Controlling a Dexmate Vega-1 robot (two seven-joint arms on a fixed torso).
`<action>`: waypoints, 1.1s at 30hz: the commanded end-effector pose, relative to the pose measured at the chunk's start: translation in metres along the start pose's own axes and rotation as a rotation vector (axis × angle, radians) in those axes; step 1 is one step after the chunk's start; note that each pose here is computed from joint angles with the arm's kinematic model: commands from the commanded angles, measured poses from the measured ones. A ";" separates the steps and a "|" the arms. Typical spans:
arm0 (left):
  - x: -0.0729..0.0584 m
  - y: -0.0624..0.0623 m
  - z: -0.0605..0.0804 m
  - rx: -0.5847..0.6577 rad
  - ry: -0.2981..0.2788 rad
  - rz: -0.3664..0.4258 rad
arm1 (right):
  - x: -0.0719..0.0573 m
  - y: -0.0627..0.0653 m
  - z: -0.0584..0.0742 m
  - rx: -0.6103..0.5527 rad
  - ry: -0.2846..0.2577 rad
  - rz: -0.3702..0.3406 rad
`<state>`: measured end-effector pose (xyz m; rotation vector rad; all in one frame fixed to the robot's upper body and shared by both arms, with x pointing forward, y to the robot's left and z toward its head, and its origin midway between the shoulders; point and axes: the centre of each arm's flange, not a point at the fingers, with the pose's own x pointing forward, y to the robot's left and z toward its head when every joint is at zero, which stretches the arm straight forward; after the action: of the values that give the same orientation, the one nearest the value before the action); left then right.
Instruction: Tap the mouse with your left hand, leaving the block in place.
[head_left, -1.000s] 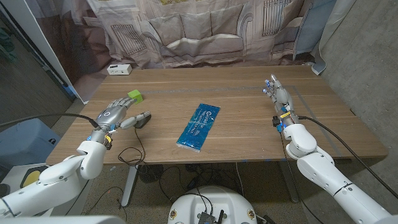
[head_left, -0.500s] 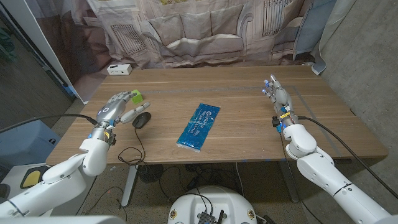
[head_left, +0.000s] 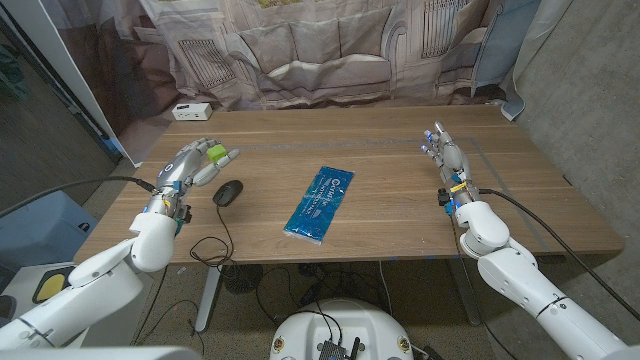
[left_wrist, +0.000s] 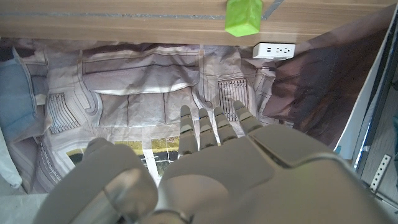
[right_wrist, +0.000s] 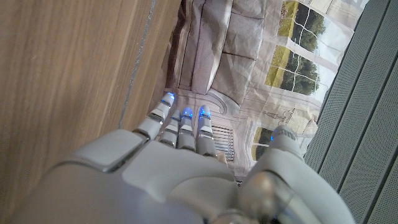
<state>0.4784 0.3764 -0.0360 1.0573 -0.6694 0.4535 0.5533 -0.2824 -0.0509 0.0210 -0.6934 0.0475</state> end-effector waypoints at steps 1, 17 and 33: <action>0.010 0.005 0.004 -0.200 -0.011 0.002 | 0.000 0.002 -0.003 0.007 0.000 0.011; 0.031 -0.011 0.013 -0.456 -0.071 -0.109 | 0.000 0.007 0.002 -0.001 -0.014 0.033; 0.056 -0.037 0.015 -0.816 -0.096 -0.168 | 0.001 0.009 0.004 -0.004 -0.034 0.039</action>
<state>0.5155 0.3572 -0.0201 0.5487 -0.7289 0.1047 0.5509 -0.2756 -0.0488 0.0107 -0.7154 0.0809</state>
